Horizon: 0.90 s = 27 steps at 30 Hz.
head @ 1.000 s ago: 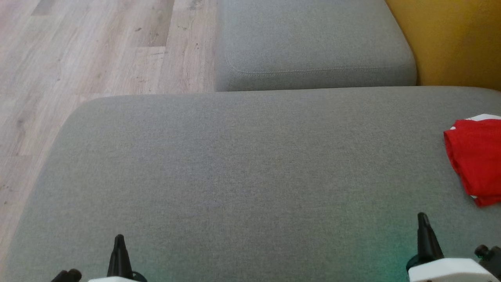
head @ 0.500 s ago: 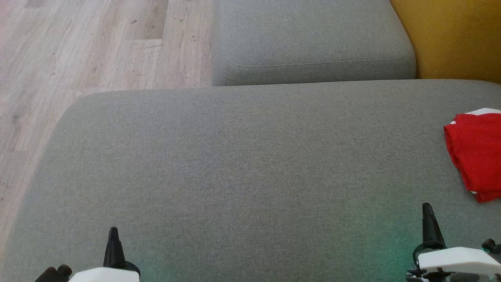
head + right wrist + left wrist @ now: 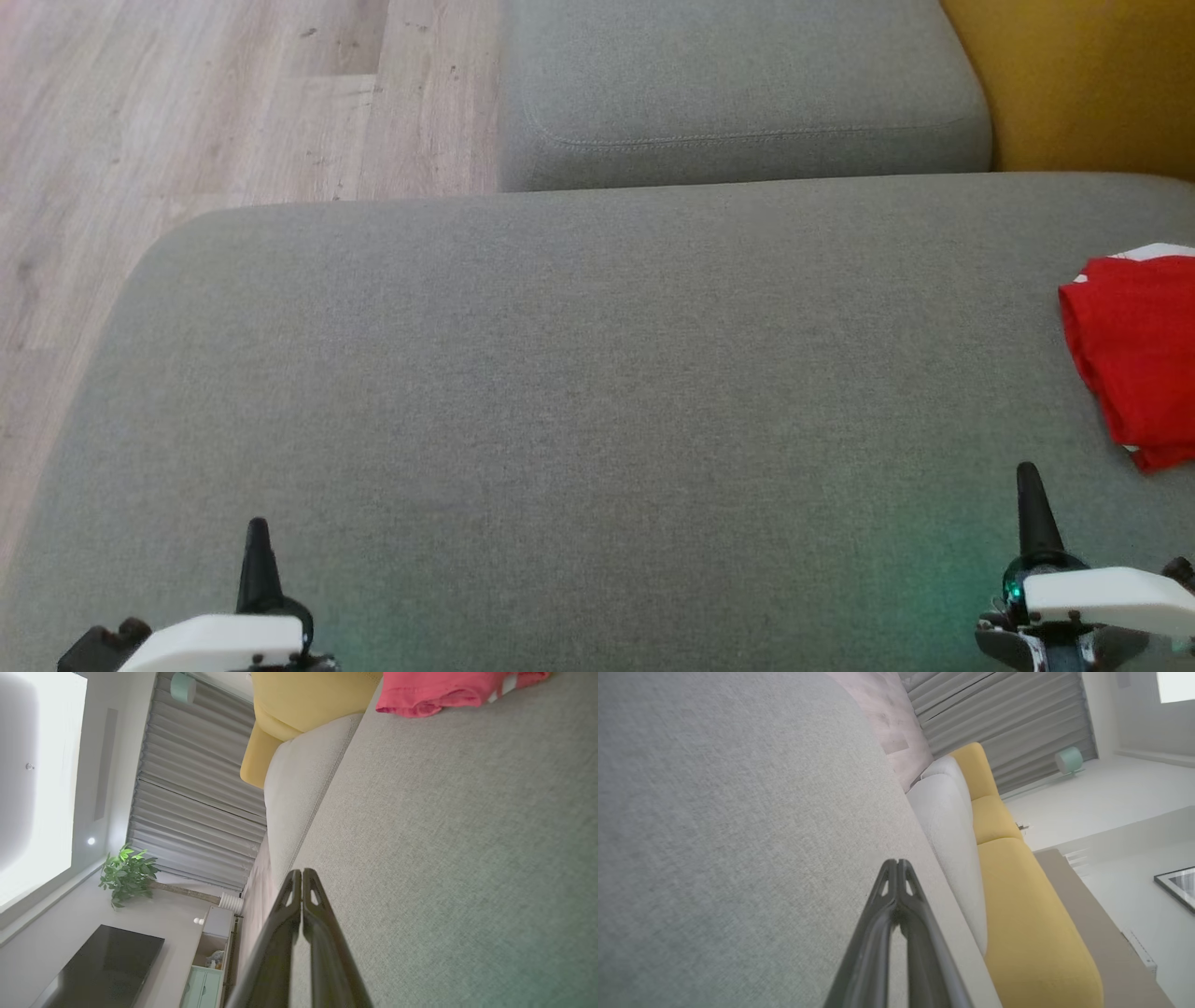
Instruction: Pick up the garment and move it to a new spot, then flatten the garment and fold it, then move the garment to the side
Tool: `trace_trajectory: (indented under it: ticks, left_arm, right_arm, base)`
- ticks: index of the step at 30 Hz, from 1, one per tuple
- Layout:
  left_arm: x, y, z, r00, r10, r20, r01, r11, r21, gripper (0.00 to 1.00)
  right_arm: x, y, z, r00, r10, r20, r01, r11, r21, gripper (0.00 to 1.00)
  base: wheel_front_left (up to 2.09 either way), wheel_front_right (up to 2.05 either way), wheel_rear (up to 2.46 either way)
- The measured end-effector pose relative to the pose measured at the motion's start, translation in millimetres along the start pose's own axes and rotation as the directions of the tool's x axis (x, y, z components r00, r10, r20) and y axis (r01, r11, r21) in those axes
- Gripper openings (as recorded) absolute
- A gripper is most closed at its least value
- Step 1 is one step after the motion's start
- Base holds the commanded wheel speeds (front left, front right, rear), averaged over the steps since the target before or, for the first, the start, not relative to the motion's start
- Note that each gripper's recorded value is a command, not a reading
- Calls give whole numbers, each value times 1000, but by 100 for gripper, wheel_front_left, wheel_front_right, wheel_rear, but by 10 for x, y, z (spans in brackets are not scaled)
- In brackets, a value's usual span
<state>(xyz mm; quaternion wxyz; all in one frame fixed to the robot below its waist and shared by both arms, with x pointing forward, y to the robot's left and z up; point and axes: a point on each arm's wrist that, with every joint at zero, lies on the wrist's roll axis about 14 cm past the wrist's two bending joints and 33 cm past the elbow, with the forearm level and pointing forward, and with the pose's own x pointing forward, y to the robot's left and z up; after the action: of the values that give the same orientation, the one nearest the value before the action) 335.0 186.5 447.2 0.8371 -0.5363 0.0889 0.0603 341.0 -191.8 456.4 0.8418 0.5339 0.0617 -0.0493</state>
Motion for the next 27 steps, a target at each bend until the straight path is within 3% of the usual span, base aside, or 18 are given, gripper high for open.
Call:
trace_trajectory:
  ticks: [13, 27]
  left_arm:
    - [114, -89, 58, 1000, -31, 0, 31, 987, -155, 0]
    - [238, -204, 130, 997, -76, 12, 76, 946, -316, 0]
  right_arm:
    - [103, 49, 61, 1000, 11, 5, -11, 987, 163, 0]
    - [199, 89, 148, 999, 25, 21, -30, 942, 334, 0]
  base:
    - [0, 0, 0]
    - [0, 0, 0]
